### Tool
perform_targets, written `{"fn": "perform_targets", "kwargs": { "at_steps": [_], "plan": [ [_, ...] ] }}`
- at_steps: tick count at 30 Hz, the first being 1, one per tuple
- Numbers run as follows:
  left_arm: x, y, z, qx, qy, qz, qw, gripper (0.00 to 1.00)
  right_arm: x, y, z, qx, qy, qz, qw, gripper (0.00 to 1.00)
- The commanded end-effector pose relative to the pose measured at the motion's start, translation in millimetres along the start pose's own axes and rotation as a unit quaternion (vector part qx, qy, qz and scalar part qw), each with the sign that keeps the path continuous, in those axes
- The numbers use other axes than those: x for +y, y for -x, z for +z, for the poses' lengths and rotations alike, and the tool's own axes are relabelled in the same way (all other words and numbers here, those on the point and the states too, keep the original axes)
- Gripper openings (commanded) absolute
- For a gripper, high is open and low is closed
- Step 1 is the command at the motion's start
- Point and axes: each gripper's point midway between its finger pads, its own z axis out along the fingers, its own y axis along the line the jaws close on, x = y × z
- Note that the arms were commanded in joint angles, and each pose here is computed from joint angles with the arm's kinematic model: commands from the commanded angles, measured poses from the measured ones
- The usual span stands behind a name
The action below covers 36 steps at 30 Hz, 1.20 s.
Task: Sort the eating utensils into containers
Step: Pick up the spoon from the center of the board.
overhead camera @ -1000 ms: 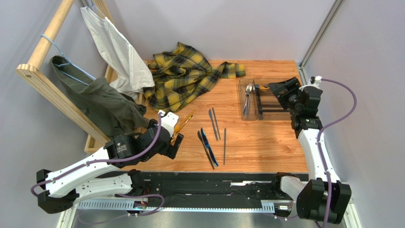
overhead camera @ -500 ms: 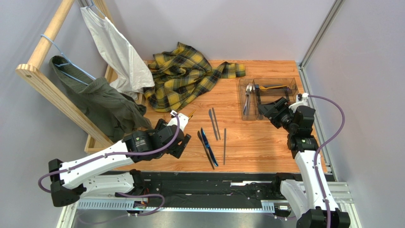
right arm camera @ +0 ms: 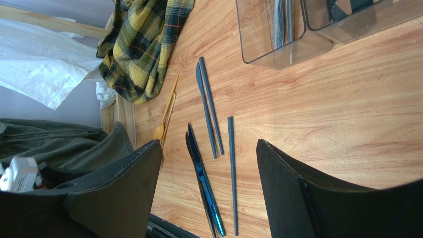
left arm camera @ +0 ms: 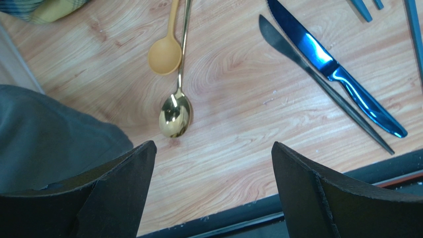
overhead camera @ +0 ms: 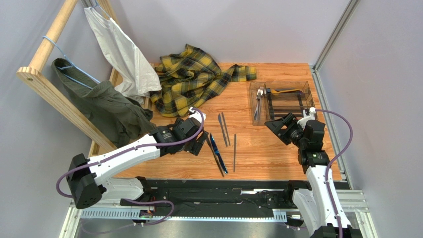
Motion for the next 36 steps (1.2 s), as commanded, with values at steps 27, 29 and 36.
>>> {"fn": "perform_targets", "kwargs": {
  "at_steps": [27,29,36],
  "plan": [
    [27,80,130,0.037,-0.041,-0.082,0.995,0.88,14,-16,-19,0.022,0.034,-0.025,0.999,0.71],
    [26,81,135,0.038,-0.053,-0.088,0.994,0.86,11,-18,-18,0.022,0.029,-0.024,0.999,0.71],
    [36,71,161,0.062,-0.051,-0.1,0.992,0.79,5,-21,-15,0.028,0.023,-0.024,0.999,0.71]
  ]
}}
